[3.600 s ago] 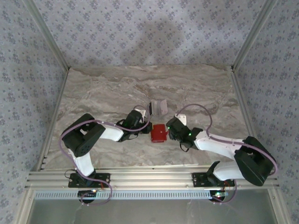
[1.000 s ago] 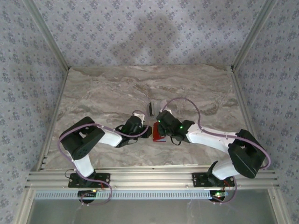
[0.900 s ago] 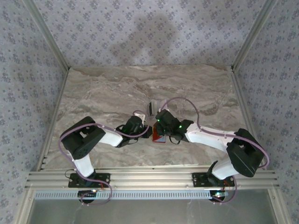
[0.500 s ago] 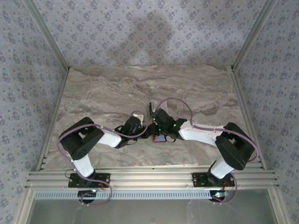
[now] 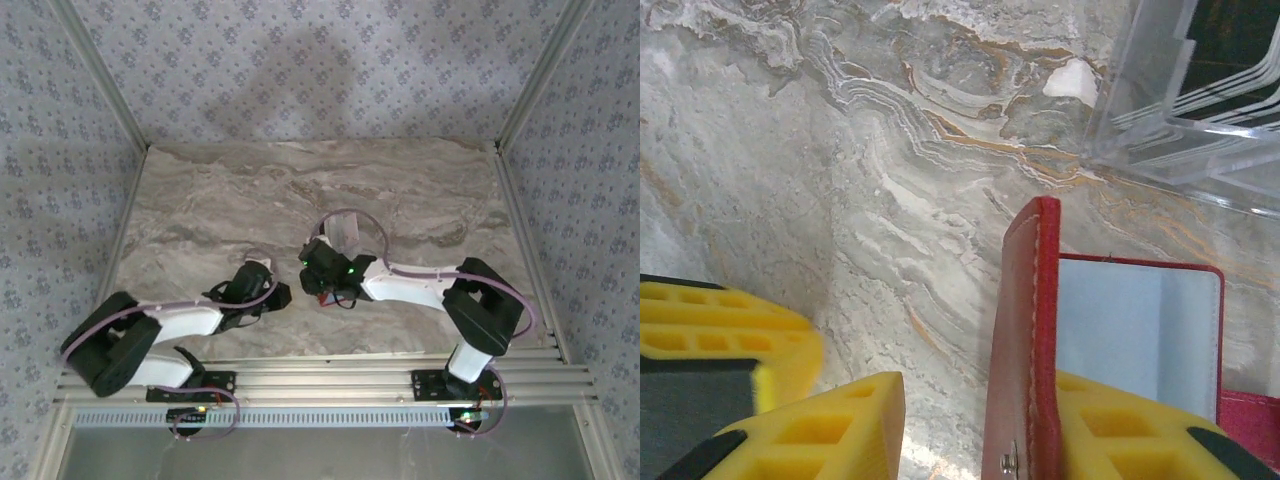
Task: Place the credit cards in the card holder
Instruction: Open the card holder at the bottom-center of the table.
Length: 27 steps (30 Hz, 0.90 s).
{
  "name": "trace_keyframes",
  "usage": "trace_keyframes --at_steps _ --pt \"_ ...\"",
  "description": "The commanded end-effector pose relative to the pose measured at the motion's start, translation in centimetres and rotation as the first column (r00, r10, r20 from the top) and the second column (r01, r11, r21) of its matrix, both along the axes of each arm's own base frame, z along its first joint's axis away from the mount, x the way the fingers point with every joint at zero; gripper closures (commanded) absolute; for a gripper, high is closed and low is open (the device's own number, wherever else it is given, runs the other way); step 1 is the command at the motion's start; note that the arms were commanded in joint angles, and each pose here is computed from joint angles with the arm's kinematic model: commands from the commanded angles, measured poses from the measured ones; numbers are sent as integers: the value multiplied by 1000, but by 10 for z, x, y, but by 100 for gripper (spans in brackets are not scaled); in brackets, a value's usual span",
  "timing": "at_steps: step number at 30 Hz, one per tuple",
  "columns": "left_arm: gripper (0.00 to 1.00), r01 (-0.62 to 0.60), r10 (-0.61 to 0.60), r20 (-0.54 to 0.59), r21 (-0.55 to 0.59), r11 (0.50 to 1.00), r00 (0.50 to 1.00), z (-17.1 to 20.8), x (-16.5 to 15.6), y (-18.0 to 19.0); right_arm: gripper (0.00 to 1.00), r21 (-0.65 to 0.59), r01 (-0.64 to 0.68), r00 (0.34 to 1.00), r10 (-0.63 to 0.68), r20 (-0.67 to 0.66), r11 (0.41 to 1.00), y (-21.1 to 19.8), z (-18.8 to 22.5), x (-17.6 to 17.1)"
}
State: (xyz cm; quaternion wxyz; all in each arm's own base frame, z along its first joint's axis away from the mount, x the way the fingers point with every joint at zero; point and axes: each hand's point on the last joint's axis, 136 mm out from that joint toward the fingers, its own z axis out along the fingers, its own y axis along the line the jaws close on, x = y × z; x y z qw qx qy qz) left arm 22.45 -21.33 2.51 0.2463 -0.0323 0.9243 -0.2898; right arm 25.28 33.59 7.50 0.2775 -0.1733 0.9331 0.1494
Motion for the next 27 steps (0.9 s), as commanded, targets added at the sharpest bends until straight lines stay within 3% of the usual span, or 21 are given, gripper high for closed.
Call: trace_keyframes --at_steps 1,5,8,11,19,22,27 --pt "80 -61 62 -12 70 996 998 3 -6 28 61 -171 42 997 -30 72 984 -11 -3 2" --pt "78 -93 92 10 55 994 996 19 -6 44 63 -205 25 995 -4 103 978 -1 0 -3" --pt "77 -121 120 15 43 992 993 26 -5 55 77 -242 30 991 4 136 970 5 2 -2" --pt "78 -141 141 21 18 990 990 34 -4 61 98 -308 48 984 8 176 950 11 3 0" --pt "77 -148 148 42 -18 989 988 56 4 60 100 -523 95 965 49 256 847 12 -18 -12" --pt "77 -148 148 44 -22 989 988 58 7 59 83 -507 39 977 74 200 861 22 -35 -21" --pt "77 -148 148 42 -21 989 988 58 8 59 60 -351 -101 989 132 66 931 43 -52 -37"
